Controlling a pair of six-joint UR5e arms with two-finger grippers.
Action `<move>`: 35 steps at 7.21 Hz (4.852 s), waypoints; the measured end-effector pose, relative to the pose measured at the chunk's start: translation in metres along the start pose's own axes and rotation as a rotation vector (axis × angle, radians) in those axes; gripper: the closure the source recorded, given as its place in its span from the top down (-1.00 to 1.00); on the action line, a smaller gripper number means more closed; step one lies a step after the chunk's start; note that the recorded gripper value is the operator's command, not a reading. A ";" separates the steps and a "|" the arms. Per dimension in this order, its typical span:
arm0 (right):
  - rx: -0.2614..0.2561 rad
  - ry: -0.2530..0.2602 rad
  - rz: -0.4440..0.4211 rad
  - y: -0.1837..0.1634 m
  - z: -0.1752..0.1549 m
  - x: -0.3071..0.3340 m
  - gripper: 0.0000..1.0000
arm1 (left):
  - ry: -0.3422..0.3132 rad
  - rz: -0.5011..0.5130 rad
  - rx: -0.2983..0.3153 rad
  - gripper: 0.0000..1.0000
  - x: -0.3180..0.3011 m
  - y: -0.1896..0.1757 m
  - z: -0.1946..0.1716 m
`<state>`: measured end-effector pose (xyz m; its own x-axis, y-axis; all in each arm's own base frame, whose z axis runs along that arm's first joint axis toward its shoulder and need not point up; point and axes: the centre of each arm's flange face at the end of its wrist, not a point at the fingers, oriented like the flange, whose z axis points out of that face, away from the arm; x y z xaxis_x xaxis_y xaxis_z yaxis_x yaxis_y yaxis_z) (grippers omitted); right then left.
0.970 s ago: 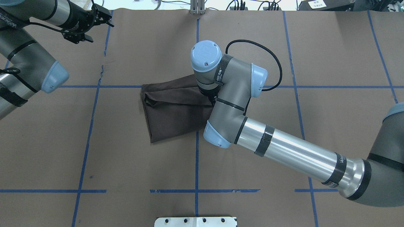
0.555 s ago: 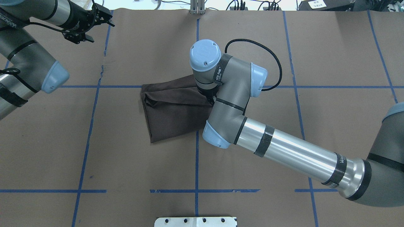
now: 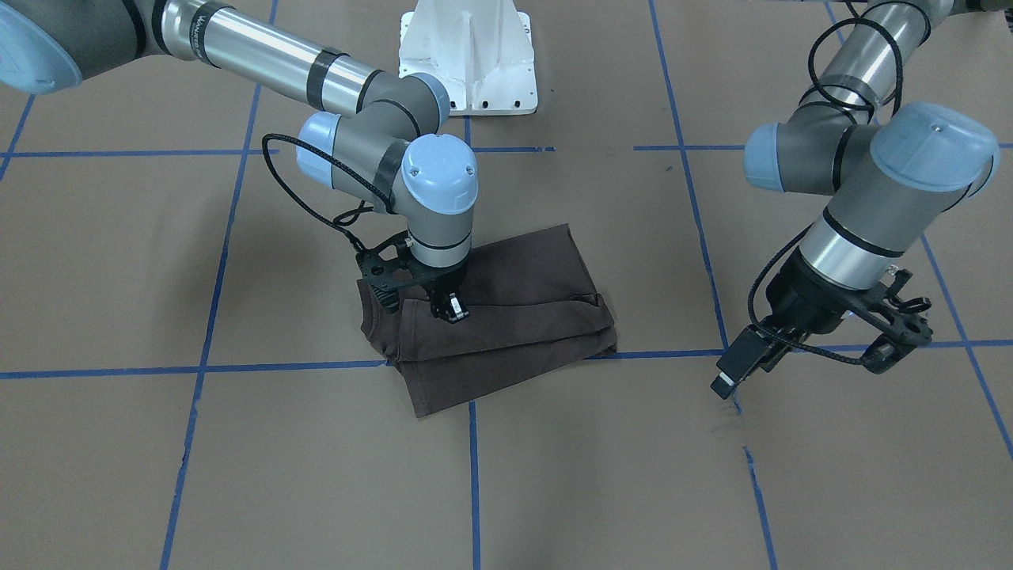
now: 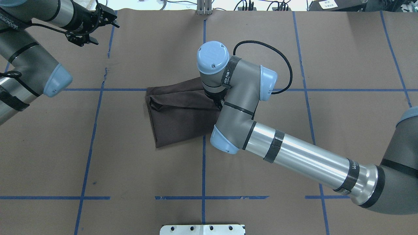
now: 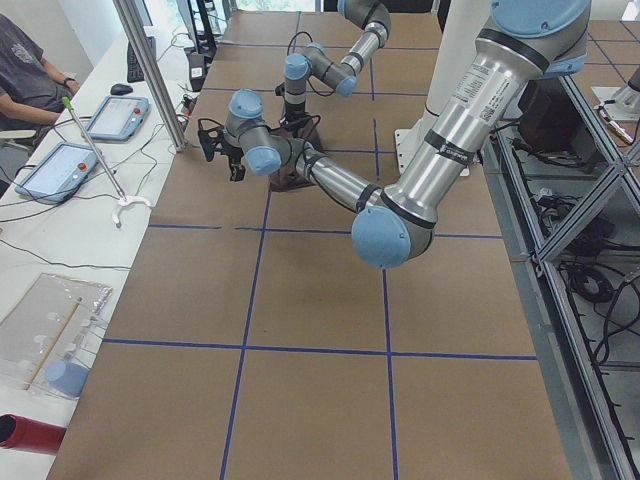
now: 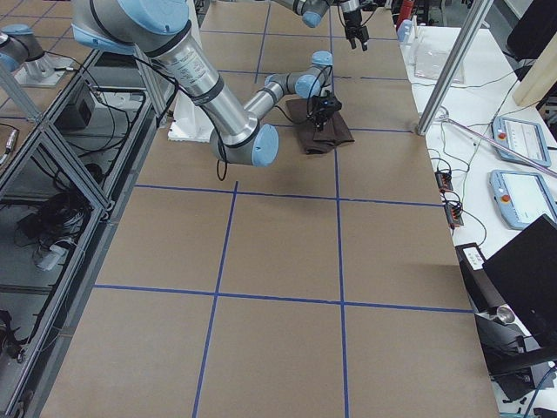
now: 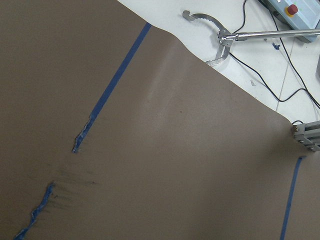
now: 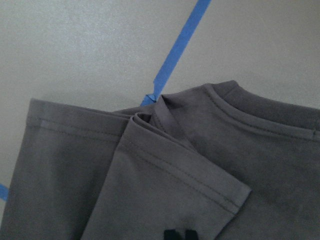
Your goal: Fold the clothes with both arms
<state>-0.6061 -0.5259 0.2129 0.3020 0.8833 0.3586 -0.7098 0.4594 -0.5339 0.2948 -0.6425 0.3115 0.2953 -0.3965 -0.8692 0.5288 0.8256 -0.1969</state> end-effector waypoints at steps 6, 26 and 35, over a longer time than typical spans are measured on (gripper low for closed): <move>0.008 0.020 0.003 -0.001 0.016 0.011 -1.00 | 0.007 0.000 0.000 1.00 0.004 0.002 -0.003; -0.019 -0.237 -0.338 -0.227 -0.086 -0.086 1.00 | -0.001 0.051 -0.044 1.00 -0.032 0.014 -0.015; -0.068 -0.042 -1.186 -0.665 -0.078 0.289 1.00 | -0.307 0.900 -0.085 1.00 -0.369 -0.120 -0.165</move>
<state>0.0031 -0.5690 0.6123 0.7259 -0.0996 0.6806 0.0345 0.9935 0.1086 -0.0089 -0.5286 0.5804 0.7655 0.3237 -0.5561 -0.0550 0.8940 0.4446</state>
